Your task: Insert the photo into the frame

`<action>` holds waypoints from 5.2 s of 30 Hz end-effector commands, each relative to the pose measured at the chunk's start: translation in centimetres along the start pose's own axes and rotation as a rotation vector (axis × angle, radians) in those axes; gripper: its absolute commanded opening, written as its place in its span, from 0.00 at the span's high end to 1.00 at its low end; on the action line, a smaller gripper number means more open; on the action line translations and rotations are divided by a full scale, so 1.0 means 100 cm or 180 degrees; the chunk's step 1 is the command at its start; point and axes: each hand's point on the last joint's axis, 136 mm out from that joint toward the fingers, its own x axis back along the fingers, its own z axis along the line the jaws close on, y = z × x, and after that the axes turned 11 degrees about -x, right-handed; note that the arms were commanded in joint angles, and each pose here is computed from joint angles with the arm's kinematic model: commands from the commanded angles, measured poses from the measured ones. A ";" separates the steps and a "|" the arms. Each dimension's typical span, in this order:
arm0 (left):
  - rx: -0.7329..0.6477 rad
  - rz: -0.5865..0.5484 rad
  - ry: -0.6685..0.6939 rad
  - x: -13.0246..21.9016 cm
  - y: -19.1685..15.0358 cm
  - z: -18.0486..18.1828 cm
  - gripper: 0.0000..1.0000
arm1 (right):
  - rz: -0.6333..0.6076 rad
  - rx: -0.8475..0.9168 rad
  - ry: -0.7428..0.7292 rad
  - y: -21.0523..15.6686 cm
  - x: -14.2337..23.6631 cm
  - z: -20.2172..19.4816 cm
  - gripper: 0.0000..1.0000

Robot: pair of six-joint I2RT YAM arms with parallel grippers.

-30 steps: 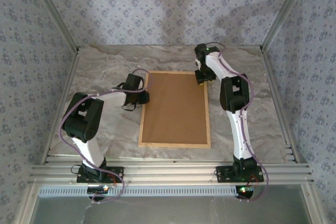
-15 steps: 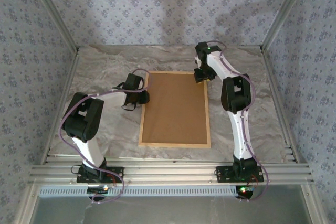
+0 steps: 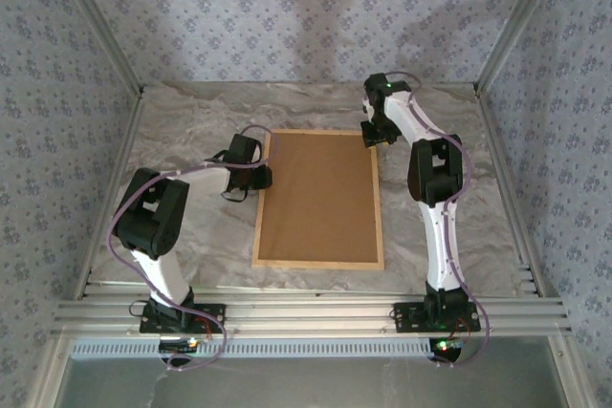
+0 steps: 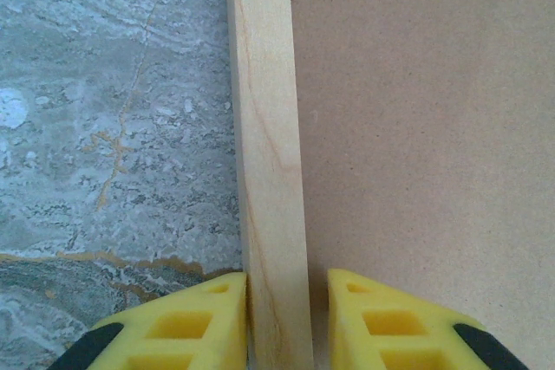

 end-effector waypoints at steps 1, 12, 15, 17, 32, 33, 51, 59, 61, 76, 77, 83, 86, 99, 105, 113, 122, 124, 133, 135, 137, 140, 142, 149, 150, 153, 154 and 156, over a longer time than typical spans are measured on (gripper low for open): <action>-0.0045 0.0588 0.0140 -0.014 -0.053 0.015 0.72 | 0.0133 -0.0056 -0.0054 -0.009 -0.012 -0.005 0.59; -0.0037 0.0594 0.0138 -0.015 -0.054 0.015 0.72 | 0.0271 -0.0046 -0.0080 -0.021 -0.028 -0.006 0.60; -0.0039 0.0590 0.0131 -0.015 -0.053 0.014 0.72 | 0.0304 -0.0037 -0.0082 -0.024 -0.034 -0.004 0.61; -0.0039 0.0593 0.0129 -0.015 -0.054 0.014 0.72 | 0.0324 -0.0034 -0.0081 -0.026 -0.039 -0.003 0.61; -0.0033 0.0586 0.0122 -0.014 -0.053 0.014 0.73 | 0.0555 0.0160 -0.0119 -0.052 -0.055 0.011 0.58; -0.0033 0.0582 0.0121 -0.013 -0.053 0.014 0.73 | 0.0562 0.0173 -0.0131 -0.052 -0.055 0.012 0.58; -0.0034 0.0535 0.0114 -0.010 -0.045 0.012 0.73 | 0.0842 0.0353 -0.0221 -0.063 -0.055 0.021 0.51; -0.0041 0.0527 0.0117 -0.010 -0.044 0.012 0.73 | 0.0777 0.0256 -0.0066 -0.054 -0.050 0.025 0.50; -0.0040 0.0538 0.0120 -0.011 -0.045 0.012 0.73 | 0.0619 0.0253 0.0040 -0.045 -0.035 0.033 0.49; 0.0144 0.0638 0.0211 0.002 -0.076 0.009 0.78 | -0.0181 -0.0289 0.0116 -0.013 0.047 -0.013 0.50; 0.0158 0.0635 0.0219 0.003 -0.078 0.008 0.78 | -0.0161 -0.0283 0.0058 -0.013 0.044 -0.015 0.52; 0.0212 0.0646 0.0259 0.008 -0.088 0.006 0.78 | 0.0006 -0.0195 -0.0087 -0.013 0.020 -0.016 0.58; 0.0217 0.0638 0.0267 0.010 -0.090 0.007 0.78 | 0.0060 -0.0118 -0.0088 -0.013 0.011 -0.009 0.59; 0.0187 0.0631 0.0257 0.008 -0.090 0.006 0.78 | 0.0218 -0.0026 -0.0130 -0.023 -0.012 -0.002 0.62; 0.0168 0.0626 0.0243 0.007 -0.090 0.005 0.78 | 0.0266 0.0003 -0.0122 -0.022 -0.020 0.000 0.64; 0.0154 0.0642 0.0236 0.005 -0.090 0.004 0.78 | 0.0378 0.0023 -0.0096 -0.032 -0.037 0.005 0.64; 0.0135 0.0649 0.0235 0.004 -0.090 0.005 0.78 | 0.0501 0.0137 -0.0062 -0.043 -0.051 0.023 0.63; 0.0135 0.0652 0.0238 0.004 -0.091 0.005 0.78 | 0.0532 0.0156 -0.0089 -0.047 -0.054 0.024 0.62; 0.0107 0.0636 0.0228 0.006 -0.089 0.004 0.78 | 0.0579 0.0318 -0.0259 -0.046 -0.059 0.028 0.59; 0.0096 0.0634 0.0230 0.006 -0.089 0.004 0.78 | 0.0581 0.0359 -0.0279 -0.044 -0.060 0.029 0.58; 0.0088 0.0639 0.0236 0.006 -0.089 0.005 0.78 | 0.0592 0.0397 -0.0308 -0.043 -0.060 0.029 0.56; 0.0080 0.0620 0.0231 0.006 -0.086 0.005 0.78 | 0.0620 0.0483 -0.0359 -0.044 -0.061 0.031 0.54; 0.0077 0.0612 0.0230 0.006 -0.085 0.004 0.78 | 0.0638 0.0553 -0.0350 -0.044 -0.061 0.035 0.52; 0.0058 0.0615 0.0227 0.005 -0.083 0.004 0.78 | 0.0643 0.0649 -0.0312 -0.040 -0.063 0.044 0.49; 0.0057 0.0614 0.0228 0.005 -0.083 0.004 0.78 | 0.0642 0.0659 -0.0317 -0.039 -0.063 0.046 0.49; 0.0056 0.0618 0.0227 0.004 -0.082 0.004 0.78 | 0.0687 0.0621 -0.0281 -0.042 -0.063 0.050 0.49; 0.0053 0.0620 0.0227 0.004 -0.082 0.004 0.78 | 0.0694 0.0608 -0.0246 -0.043 -0.062 0.052 0.49; 0.0047 0.0621 0.0227 0.004 -0.081 0.004 0.78 | 0.0738 0.0491 -0.0020 -0.045 -0.060 0.062 0.50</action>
